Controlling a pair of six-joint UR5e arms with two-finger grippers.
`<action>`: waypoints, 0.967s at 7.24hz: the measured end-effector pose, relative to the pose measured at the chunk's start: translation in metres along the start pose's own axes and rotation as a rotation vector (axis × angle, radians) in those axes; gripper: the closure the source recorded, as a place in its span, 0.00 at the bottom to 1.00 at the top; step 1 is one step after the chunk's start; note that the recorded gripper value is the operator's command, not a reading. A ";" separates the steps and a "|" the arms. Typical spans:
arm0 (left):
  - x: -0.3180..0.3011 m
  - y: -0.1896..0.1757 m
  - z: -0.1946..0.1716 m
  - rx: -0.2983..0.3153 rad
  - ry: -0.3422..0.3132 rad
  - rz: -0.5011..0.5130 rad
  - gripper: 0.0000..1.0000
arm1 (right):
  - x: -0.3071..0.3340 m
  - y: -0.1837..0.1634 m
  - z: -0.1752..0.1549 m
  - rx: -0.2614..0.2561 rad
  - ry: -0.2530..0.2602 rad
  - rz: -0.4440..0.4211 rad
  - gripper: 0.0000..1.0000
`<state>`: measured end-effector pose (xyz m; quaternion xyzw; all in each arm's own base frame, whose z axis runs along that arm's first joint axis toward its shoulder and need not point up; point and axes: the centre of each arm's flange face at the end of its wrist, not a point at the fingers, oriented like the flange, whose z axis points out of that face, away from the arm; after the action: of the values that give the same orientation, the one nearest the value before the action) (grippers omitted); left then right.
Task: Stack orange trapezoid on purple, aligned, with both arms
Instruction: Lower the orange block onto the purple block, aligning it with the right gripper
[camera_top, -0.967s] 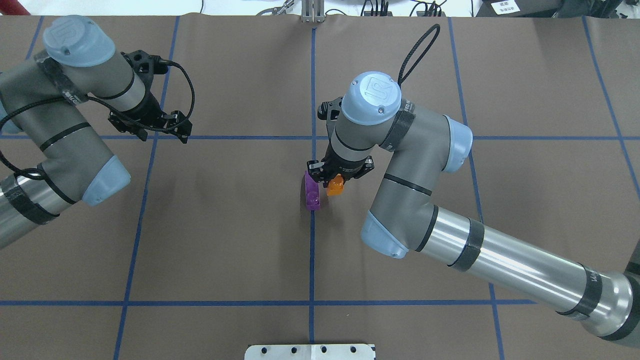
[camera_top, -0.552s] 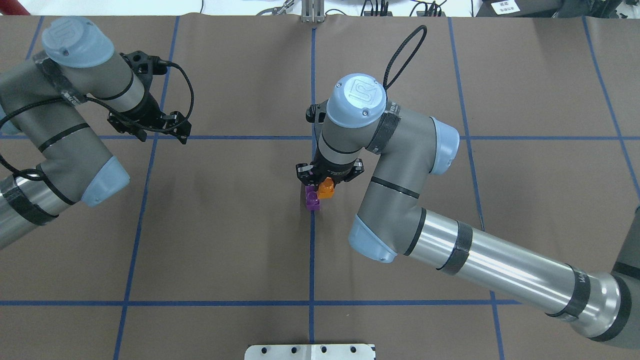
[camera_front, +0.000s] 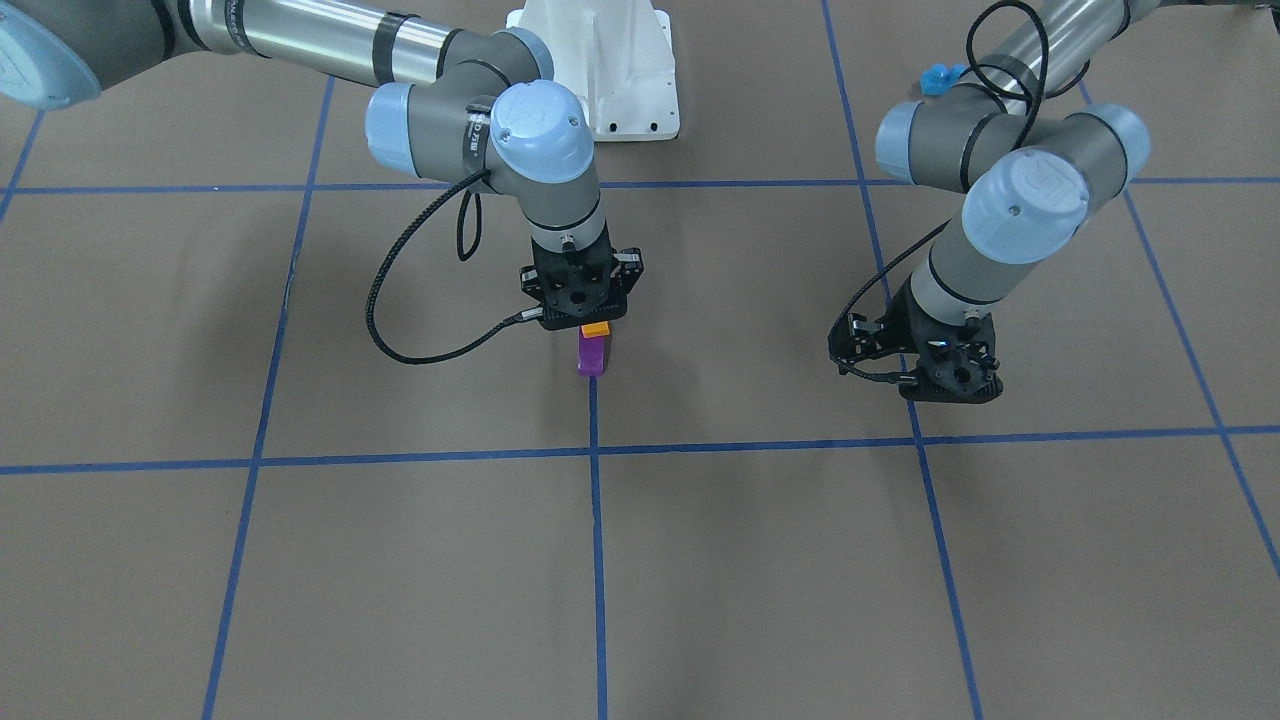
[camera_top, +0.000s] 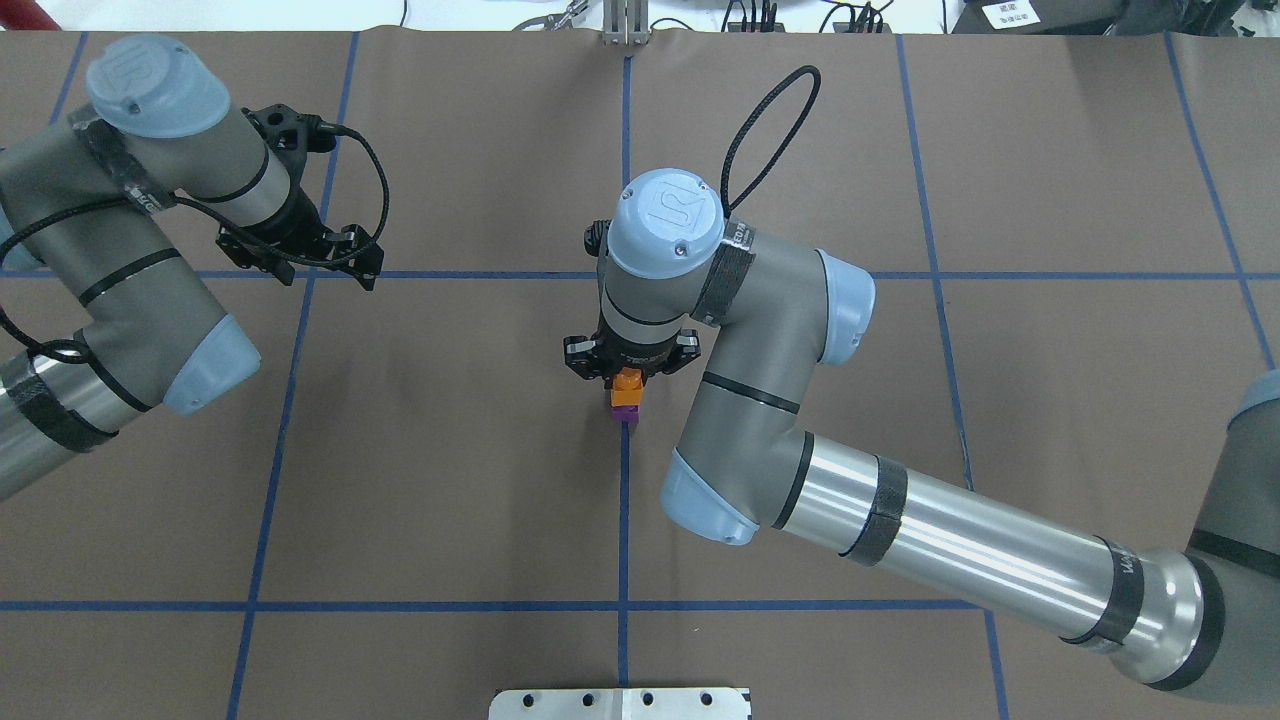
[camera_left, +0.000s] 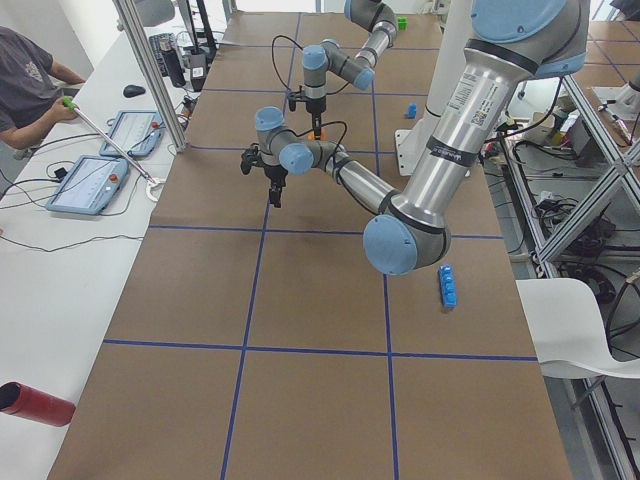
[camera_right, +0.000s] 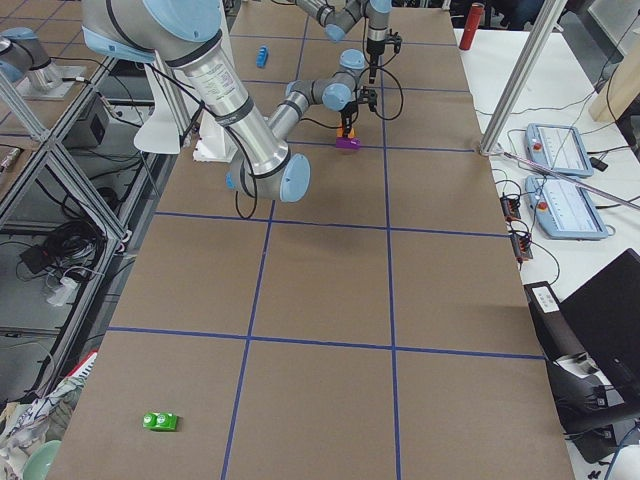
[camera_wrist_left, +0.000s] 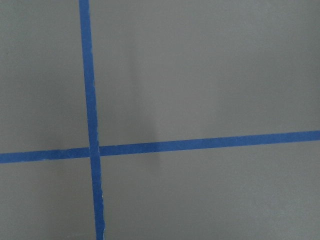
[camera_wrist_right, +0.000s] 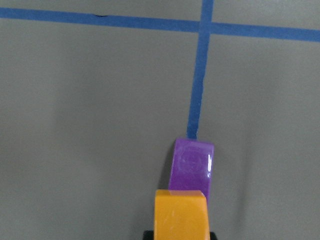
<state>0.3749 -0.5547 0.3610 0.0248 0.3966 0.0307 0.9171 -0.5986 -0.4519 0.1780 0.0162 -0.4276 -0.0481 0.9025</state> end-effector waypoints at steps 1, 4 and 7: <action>0.000 0.000 0.000 0.000 0.000 0.000 0.01 | -0.001 0.000 0.001 -0.001 0.003 0.001 1.00; 0.001 0.000 0.000 -0.001 0.000 0.000 0.01 | 0.000 0.000 0.005 -0.008 0.017 0.012 1.00; 0.002 0.001 0.000 -0.001 0.002 -0.002 0.01 | 0.000 0.003 0.006 -0.011 0.025 0.124 1.00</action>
<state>0.3764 -0.5538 0.3596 0.0242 0.3974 0.0301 0.9168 -0.6035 -0.4492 0.1821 -0.0146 -0.4160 0.0057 0.9092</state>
